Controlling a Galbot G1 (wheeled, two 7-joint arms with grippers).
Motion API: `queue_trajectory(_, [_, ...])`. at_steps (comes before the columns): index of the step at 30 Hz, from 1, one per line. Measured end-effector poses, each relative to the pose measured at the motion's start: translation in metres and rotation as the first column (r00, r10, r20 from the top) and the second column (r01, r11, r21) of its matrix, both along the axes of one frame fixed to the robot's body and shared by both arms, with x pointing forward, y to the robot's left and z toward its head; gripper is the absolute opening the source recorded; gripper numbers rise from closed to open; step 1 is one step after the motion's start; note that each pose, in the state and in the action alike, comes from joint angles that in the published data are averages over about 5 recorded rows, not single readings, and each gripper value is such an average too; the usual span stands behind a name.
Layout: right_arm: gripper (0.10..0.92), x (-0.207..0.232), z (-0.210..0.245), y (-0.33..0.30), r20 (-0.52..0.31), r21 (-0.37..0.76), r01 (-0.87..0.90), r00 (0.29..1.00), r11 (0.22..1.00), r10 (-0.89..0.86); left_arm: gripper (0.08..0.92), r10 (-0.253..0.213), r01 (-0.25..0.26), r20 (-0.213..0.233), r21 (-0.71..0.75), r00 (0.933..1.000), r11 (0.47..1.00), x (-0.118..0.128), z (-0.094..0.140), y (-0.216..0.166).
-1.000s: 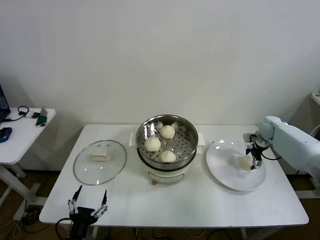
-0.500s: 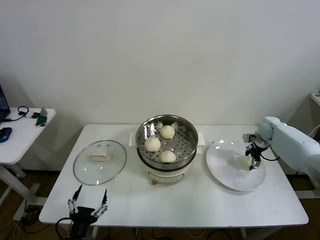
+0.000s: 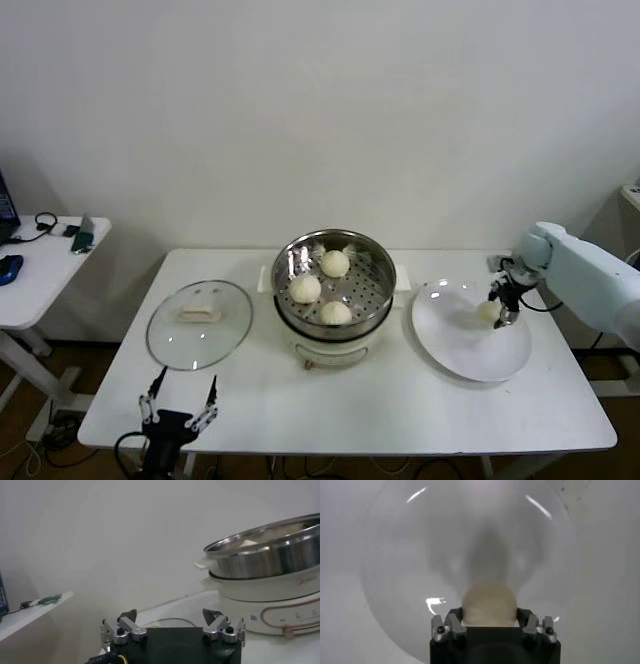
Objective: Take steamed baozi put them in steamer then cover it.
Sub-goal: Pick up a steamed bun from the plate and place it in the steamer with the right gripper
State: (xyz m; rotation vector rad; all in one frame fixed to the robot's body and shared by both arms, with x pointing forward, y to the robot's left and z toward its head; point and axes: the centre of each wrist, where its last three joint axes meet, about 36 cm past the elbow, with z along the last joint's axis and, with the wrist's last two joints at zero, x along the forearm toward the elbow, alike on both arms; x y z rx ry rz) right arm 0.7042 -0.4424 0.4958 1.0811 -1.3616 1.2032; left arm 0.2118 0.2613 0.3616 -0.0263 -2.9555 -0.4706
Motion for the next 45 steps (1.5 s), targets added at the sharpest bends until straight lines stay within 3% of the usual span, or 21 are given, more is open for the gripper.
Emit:
queue_trajectory(14, [0.696, 0.038, 0.144, 0.099, 0.141, 0.129, -0.068, 0.989, 0.989, 0.049, 0.823, -0.049, 0.050, 0.028, -0.018, 0.9984, 0.999, 0.002, 0.006, -0.011])
queue_trajectory(22, [0.696, 0.036, 0.202, 0.182, 0.160, 0.172, -0.136, 0.981, 0.976, 0.109, 0.823, -0.082, 0.083, 0.046, -0.028, 0.9956, 0.996, 0.003, 0.009, -0.016])
queue_trajectory(32, [0.696, 0.023, 0.198, 0.262, 0.103, 0.169, -0.189, 0.980, 0.967, 0.173, 0.823, -0.098, 0.099, 0.052, -0.027, 0.9938, 0.995, 0.003, 0.009, -0.014])
queue_trajectory(45, [0.696, 0.016, 0.138, 0.307, 0.010, 0.120, -0.215, 0.976, 0.969, 0.215, 0.823, -0.095, 0.096, 0.039, -0.028, 0.9947, 0.995, -0.002, 0.004, -0.005])
